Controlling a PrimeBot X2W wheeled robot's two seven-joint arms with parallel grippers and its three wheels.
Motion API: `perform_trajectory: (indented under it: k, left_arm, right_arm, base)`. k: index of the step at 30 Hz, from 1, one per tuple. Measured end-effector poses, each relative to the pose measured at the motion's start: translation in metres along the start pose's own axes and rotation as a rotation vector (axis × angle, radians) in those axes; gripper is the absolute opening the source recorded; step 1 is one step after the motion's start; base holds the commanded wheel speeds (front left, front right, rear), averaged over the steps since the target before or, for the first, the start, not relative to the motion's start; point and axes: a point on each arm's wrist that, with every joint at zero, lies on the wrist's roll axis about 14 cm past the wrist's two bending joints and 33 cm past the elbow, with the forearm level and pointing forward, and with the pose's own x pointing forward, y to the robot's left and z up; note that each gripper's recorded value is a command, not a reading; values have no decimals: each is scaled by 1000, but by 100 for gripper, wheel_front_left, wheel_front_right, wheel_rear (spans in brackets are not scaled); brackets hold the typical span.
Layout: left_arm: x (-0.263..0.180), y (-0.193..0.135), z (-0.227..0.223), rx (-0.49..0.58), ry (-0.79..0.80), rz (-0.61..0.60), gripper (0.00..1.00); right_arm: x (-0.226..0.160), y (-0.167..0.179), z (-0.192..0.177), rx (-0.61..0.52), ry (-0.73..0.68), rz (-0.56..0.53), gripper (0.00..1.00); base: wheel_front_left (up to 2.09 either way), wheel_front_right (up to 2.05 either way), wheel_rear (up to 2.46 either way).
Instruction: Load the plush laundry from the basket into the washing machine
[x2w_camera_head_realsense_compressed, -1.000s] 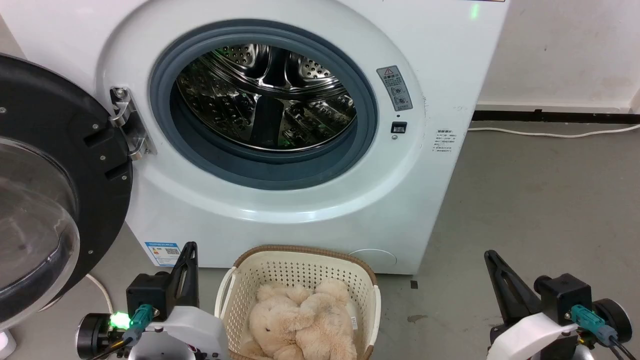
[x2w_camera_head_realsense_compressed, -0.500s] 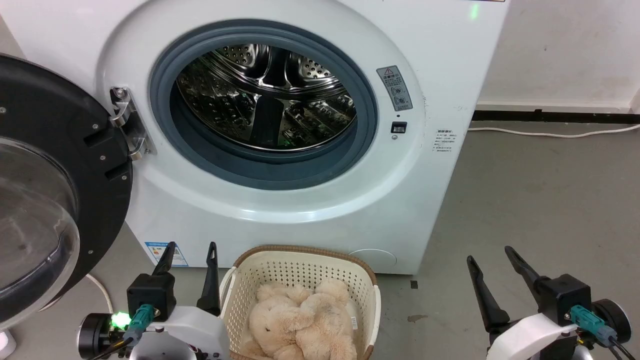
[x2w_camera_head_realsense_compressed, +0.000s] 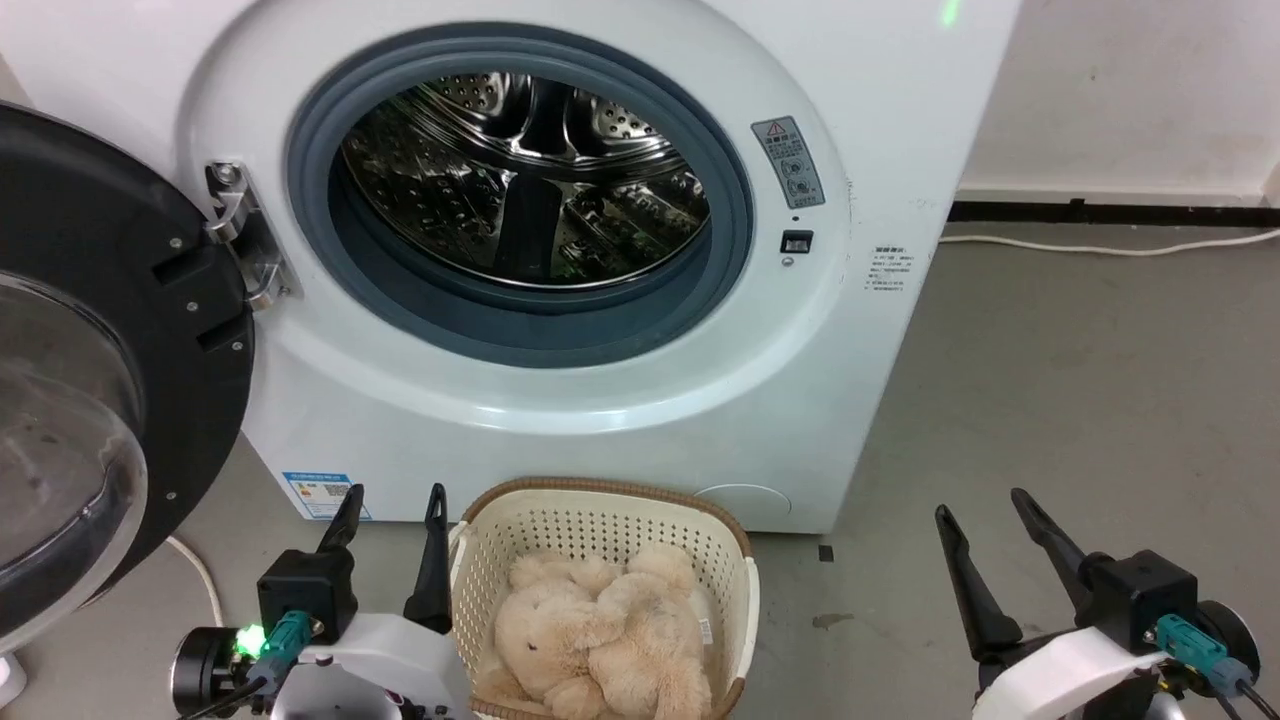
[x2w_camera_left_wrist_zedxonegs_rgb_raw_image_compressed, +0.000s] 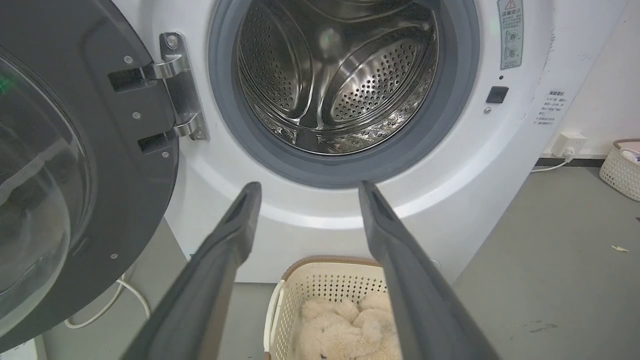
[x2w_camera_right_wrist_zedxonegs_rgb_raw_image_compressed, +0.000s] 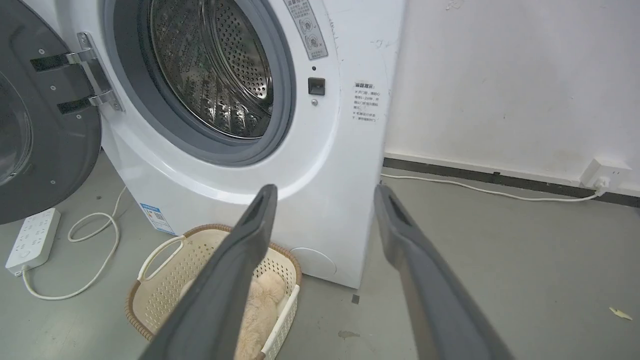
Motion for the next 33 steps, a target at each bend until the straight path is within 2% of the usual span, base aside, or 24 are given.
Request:
perform_trajectory:
  k: [17,33]
  left_arm:
    - [41,-25,-32,-37,89,-96,100]
    - [82,-52,-113,-49,348,-207,100]
  right_arm:
    - [6,-14,-17,65,25,-45,100]
    - [22,-37,-31,126,28,-112,100]
  base:
    - [0,0,0]
    - [0,0,0]
